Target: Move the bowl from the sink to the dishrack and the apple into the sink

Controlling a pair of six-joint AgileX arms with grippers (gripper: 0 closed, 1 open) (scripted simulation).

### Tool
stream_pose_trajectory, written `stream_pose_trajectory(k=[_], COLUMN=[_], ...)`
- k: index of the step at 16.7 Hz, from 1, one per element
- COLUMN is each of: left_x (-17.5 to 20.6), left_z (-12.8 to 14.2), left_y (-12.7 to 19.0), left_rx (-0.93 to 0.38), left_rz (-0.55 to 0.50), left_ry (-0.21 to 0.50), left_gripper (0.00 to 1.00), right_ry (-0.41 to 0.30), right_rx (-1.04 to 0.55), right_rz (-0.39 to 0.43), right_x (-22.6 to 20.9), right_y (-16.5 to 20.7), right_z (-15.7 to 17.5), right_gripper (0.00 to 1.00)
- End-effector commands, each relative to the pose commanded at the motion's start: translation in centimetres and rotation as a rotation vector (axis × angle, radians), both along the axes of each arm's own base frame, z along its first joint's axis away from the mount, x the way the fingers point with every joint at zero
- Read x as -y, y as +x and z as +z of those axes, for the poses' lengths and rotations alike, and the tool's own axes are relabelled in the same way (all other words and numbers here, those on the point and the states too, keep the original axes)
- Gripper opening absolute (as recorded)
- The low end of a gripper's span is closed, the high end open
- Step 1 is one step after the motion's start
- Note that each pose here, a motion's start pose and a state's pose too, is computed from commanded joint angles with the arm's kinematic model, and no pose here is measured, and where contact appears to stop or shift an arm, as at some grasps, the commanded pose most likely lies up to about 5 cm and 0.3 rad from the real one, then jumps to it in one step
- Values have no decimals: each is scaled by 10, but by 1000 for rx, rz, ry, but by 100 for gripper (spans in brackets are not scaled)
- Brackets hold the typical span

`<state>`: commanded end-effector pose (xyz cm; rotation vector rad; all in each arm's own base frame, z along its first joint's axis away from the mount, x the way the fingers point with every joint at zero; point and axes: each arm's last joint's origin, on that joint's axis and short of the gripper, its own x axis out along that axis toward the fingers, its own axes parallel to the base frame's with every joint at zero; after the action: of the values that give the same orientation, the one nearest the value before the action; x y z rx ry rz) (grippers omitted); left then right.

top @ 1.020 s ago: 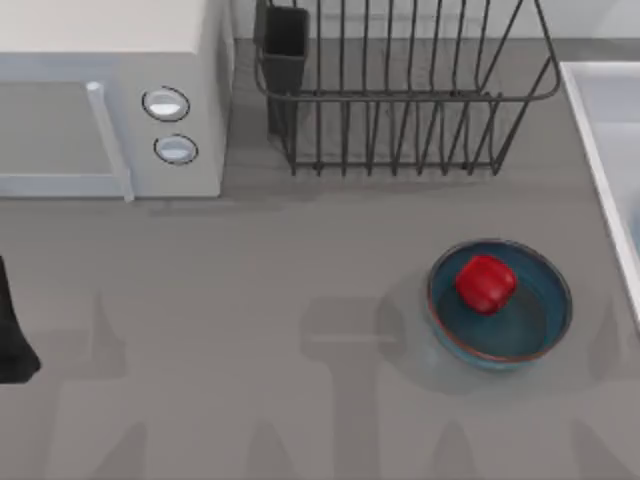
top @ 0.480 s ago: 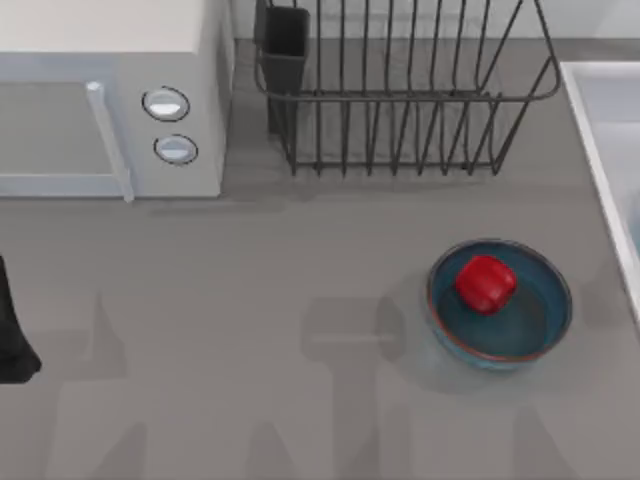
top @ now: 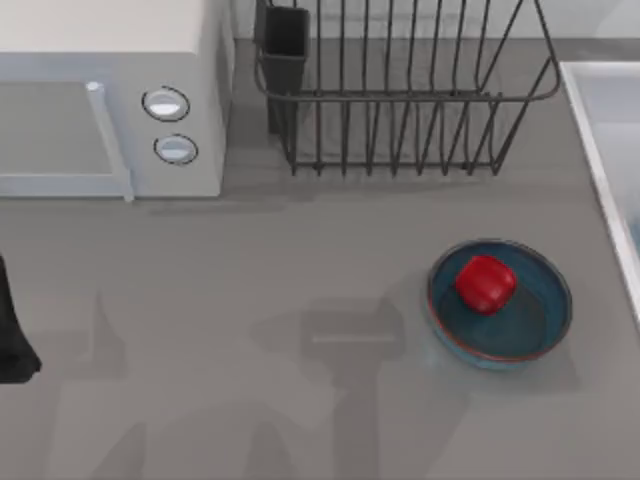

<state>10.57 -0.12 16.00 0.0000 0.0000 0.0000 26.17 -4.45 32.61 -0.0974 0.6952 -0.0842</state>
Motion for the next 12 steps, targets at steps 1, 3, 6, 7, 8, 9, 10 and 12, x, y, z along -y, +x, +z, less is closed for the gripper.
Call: stream_pose_trajectory(k=[1,3,6,7,8,9,10,12], left_x=[0,0,0,0,0,0,0,0], left_z=[0,0,0,0,0,0,0,0], left_y=[0,0,0,0,0,0,0,0], left_rx=[0,0,0,0,0,0,0,0], left_rz=[0,0,0,0,0,0,0,0], left_ry=[0,0,0,0,0,0,0,0], left_gripper=[100,100,100,100,100,100,100,100], right_ry=[1,7,27,37,47,58,69,92], right_rx=[-63,-188,-367,-423,-476,-526,-571,-651], right_rz=[-6,-16,-24,-24,-24,-24,-23,-20], right_x=[9,28,60,70,81,91,100,116], right_y=[22,66,125,142,157,170,181,197], right_z=[0,-7,-36,-50,-64,-80,-95,-126], right_gripper=[100,100,100,100,100,100,100,100])
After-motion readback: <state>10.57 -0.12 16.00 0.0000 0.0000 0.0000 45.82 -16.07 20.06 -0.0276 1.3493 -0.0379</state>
